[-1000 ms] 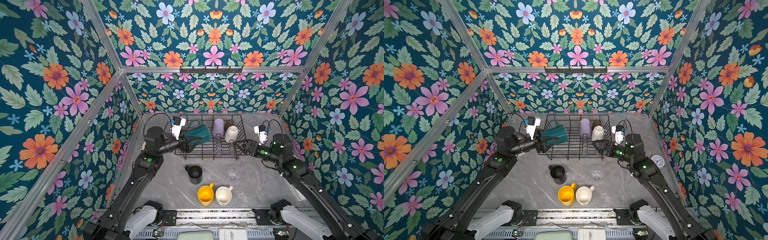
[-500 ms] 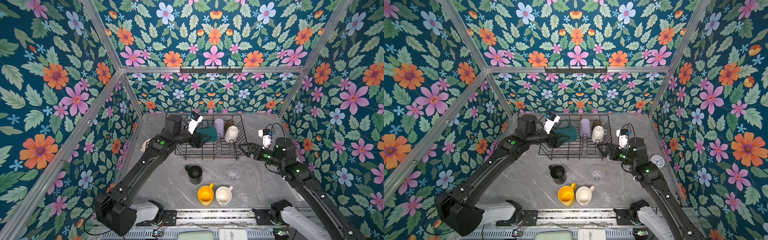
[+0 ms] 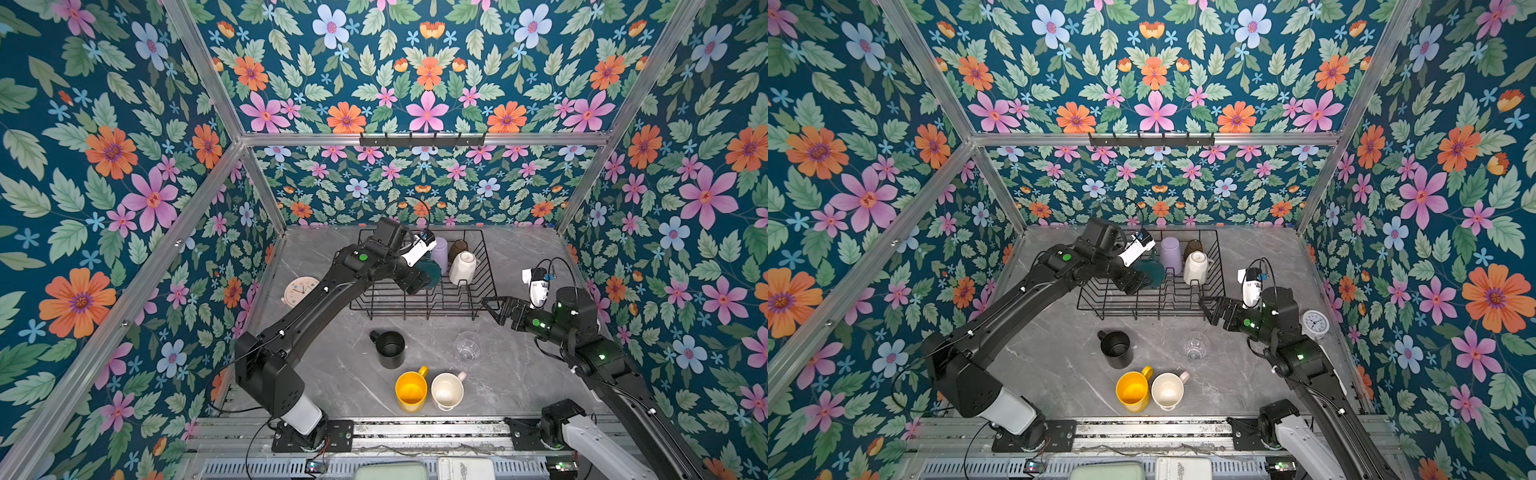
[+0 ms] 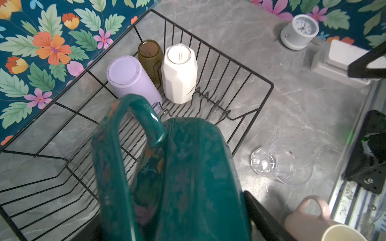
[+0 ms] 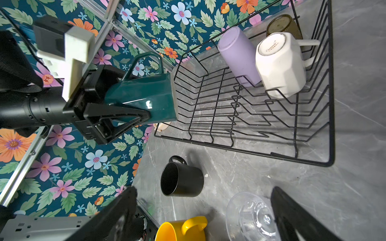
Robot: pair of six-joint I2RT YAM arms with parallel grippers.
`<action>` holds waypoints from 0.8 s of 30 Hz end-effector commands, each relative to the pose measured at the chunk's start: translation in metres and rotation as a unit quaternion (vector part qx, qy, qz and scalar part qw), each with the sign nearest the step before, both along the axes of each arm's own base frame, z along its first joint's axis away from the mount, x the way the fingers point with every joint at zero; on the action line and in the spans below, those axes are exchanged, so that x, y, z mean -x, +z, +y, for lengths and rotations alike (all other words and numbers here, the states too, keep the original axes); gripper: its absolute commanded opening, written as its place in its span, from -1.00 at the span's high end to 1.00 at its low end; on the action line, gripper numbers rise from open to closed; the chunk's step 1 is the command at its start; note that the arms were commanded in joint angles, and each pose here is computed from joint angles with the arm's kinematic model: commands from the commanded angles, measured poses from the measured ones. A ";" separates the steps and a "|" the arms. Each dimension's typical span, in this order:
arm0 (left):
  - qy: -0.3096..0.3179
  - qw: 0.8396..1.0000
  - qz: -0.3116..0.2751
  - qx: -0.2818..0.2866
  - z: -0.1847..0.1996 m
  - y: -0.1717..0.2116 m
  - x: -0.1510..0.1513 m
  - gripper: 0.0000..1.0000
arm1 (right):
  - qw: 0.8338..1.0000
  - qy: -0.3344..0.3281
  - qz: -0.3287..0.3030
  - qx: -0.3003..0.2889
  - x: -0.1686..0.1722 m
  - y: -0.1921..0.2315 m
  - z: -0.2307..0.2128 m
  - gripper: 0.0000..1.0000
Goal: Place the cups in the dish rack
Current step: 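Open the right gripper and withdraw it while the left gripper holds the green mug, then lower the green mug mouth-down into the rack beside the white mug with the left gripper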
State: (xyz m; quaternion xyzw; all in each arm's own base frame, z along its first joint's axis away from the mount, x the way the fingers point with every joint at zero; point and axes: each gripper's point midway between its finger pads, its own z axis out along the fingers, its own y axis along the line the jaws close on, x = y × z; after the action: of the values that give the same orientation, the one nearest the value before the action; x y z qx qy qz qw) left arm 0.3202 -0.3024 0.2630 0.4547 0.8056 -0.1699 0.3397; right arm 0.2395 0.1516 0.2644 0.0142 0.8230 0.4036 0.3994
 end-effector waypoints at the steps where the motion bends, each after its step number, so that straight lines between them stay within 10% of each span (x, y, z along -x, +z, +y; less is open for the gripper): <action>1: -0.014 0.999 -0.022 -0.028 -0.002 -0.003 -0.006 1.00 | 1.000 -0.005 -0.007 0.005 0.002 0.000 -0.003 -0.98; 24: -0.040 0.989 -0.010 -0.140 -0.052 -0.072 -0.039 1.00 | 1.000 -0.007 0.002 -0.013 0.019 -0.014 -0.006 -0.98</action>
State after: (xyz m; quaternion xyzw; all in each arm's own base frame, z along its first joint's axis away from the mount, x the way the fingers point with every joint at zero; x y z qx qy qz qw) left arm 0.3577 -0.3511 0.1905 0.5216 0.8058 -0.0740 0.2706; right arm 0.2208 0.1445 0.2481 0.0265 0.8218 0.4074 0.3975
